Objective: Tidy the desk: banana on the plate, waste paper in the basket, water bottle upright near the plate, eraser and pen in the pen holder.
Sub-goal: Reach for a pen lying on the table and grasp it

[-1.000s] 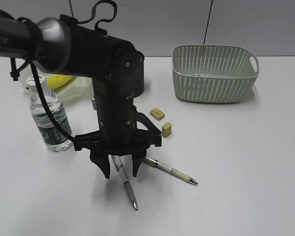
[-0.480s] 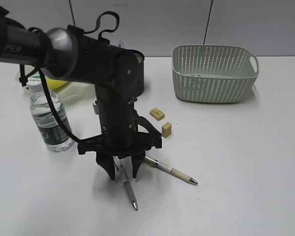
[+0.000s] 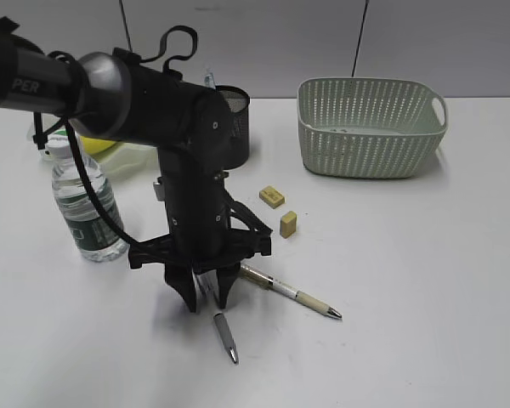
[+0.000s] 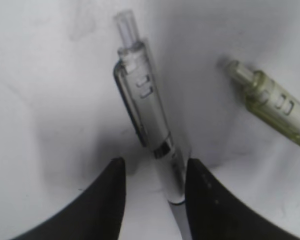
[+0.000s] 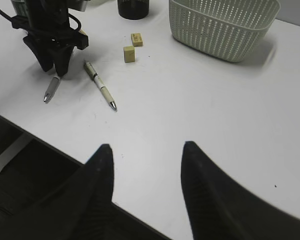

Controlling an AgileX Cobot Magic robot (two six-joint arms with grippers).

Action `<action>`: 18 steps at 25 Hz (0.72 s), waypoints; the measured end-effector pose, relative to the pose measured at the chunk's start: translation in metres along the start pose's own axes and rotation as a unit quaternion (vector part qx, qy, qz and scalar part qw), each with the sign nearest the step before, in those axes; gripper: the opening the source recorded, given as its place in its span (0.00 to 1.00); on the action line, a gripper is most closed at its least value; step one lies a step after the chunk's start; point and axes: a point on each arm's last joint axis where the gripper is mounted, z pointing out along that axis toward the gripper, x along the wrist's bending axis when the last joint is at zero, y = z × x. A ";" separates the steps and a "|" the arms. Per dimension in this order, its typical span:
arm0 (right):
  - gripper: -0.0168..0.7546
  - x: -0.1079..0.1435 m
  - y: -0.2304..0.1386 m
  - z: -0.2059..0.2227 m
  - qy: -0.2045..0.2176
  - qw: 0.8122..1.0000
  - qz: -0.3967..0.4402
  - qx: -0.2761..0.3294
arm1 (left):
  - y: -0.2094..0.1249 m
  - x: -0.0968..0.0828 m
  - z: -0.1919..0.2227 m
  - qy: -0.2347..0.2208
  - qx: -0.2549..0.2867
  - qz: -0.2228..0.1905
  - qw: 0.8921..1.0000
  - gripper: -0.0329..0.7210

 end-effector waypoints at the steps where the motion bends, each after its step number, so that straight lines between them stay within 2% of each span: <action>1: 0.49 0.000 0.000 0.000 0.000 1.000 0.000 0.000 | 0.000 0.000 0.001 0.000 0.000 0.002 1.000 0.37; 3: 0.49 0.000 0.000 0.000 0.000 1.000 0.000 0.000 | 0.000 -0.001 0.004 -0.002 0.005 0.000 1.000 0.33; 8: 0.49 0.000 0.000 0.000 0.000 1.000 0.000 0.000 | 0.002 -0.002 0.007 -0.002 0.008 0.003 1.000 0.32; 12: 0.49 0.000 0.000 0.000 0.000 1.000 0.000 0.000 | 0.002 -0.004 0.003 0.004 0.012 0.033 0.999 0.15; 18: 0.49 0.000 0.000 0.000 0.000 1.000 0.000 0.000 | 0.003 -0.011 -0.035 -0.023 -0.015 0.051 0.998 0.16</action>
